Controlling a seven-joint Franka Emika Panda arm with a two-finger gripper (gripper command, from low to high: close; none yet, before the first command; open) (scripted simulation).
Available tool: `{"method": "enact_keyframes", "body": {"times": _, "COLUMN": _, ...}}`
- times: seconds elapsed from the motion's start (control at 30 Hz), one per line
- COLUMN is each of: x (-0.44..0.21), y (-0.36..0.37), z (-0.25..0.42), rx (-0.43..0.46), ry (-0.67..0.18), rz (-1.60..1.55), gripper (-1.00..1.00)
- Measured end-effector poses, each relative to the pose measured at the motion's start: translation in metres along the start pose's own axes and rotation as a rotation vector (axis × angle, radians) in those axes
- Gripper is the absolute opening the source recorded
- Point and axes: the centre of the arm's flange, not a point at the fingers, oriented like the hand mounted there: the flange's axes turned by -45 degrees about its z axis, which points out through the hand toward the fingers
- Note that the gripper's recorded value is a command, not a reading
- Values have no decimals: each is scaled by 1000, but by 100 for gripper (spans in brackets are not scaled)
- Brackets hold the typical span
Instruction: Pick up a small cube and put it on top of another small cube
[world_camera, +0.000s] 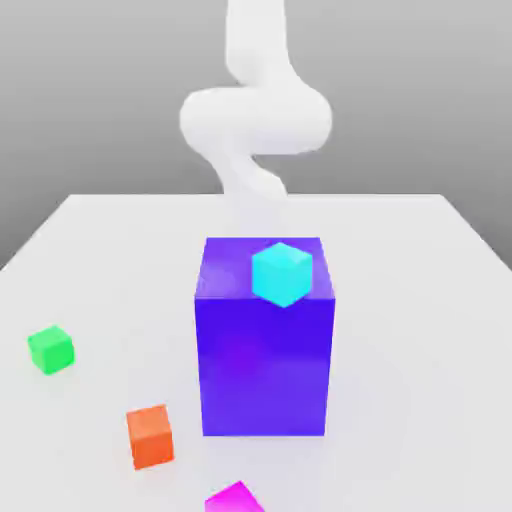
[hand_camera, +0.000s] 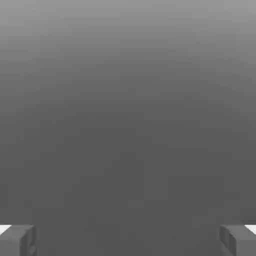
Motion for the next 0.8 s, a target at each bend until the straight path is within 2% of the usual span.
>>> {"method": "enact_keyframes", "body": {"times": 0.2, "x": 0, "y": 21, "z": 100, "rx": 88, "ry": -238, "rz": 263, "gripper": 0}}
{"method": "enact_keyframes", "body": {"times": 0.4, "x": -21, "y": 39, "z": 201, "rx": 99, "ry": -485, "rz": 538, "gripper": 0}}
{"method": "enact_keyframes", "body": {"times": 0.6, "x": -58, "y": 52, "z": 292, "rx": 27, "ry": -705, "rz": 803, "gripper": 0}}
{"method": "enact_keyframes", "body": {"times": 0.8, "x": -105, "y": 67, "z": 368, "rx": -118, "ry": -877, "rz": 1052, "gripper": 0}}
